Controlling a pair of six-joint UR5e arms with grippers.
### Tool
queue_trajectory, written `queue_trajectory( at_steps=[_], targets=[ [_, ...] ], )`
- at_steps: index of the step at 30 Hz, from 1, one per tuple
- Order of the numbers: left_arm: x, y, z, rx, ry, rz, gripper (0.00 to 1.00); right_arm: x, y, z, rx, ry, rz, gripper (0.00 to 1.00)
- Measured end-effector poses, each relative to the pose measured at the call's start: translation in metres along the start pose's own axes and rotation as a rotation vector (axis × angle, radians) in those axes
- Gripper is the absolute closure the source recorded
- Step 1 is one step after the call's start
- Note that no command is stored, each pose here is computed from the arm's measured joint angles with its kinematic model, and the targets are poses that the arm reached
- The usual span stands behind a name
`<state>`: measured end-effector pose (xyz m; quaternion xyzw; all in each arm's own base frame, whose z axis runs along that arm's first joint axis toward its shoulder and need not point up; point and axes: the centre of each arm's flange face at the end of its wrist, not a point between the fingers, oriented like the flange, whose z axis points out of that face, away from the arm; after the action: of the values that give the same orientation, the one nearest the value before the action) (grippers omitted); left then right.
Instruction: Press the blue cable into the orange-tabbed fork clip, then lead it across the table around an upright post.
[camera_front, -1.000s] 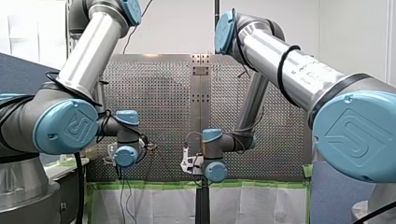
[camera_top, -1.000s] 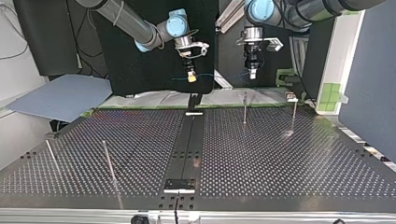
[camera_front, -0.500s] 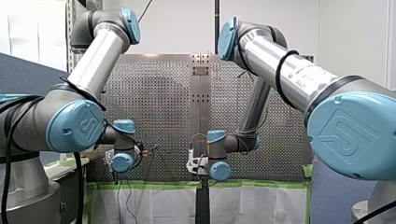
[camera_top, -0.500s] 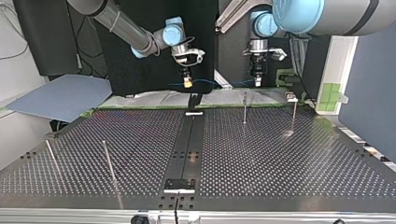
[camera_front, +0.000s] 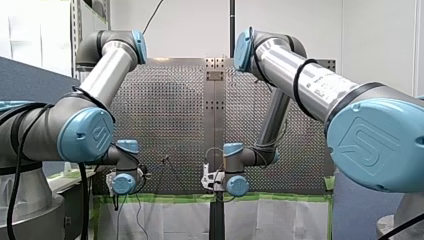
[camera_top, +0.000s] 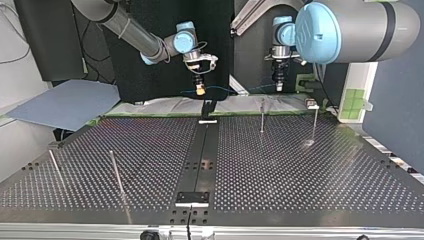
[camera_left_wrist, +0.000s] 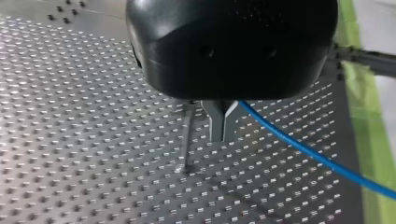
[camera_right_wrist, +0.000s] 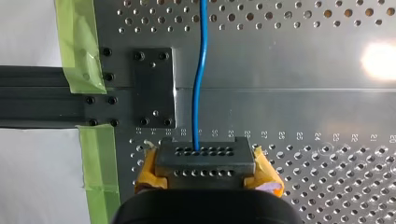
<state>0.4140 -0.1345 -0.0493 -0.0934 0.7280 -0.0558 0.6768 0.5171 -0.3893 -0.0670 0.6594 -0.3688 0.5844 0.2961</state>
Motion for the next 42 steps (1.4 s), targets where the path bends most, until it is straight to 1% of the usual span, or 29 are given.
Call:
queue_trajectory(
  at_steps=[4, 6, 9, 14, 17, 23, 31, 35, 42],
  targets=[
    [0.008, -0.002, 0.004, 0.021, 0.020, -0.002, 1.00, 0.001, 0.003, 0.003, -0.005, -0.002, -0.001, 1.00],
    [0.009, -0.004, 0.008, 0.036, 0.026, -0.004, 1.00, 0.002, 0.003, 0.004, -0.006, -0.007, -0.002, 1.00],
    [0.009, -0.004, 0.012, 0.045, 0.027, -0.012, 1.00, 0.002, 0.003, 0.005, -0.007, -0.012, -0.004, 1.00],
    [0.008, -0.004, 0.019, 0.044, 0.027, -0.022, 1.00, 0.003, 0.003, 0.006, -0.005, -0.009, -0.015, 1.00],
    [0.007, -0.002, 0.026, 0.039, 0.028, -0.026, 1.00, 0.004, 0.002, 0.008, 0.003, -0.005, -0.019, 1.00],
    [0.007, -0.001, 0.032, 0.030, 0.043, -0.027, 1.00, 0.008, 0.000, 0.013, 0.018, 0.003, -0.022, 1.00],
    [0.002, 0.001, 0.041, 0.029, 0.033, -0.030, 1.00, 0.015, -0.004, 0.021, 0.027, 0.016, -0.025, 1.00],
    [-0.003, 0.001, 0.043, 0.033, 0.032, -0.028, 1.00, 0.017, -0.007, 0.023, 0.037, 0.020, -0.026, 1.00],
    [-0.010, 0.001, 0.046, 0.038, 0.021, -0.028, 1.00, 0.018, -0.008, 0.025, 0.039, 0.023, -0.026, 1.00]
  ],
)
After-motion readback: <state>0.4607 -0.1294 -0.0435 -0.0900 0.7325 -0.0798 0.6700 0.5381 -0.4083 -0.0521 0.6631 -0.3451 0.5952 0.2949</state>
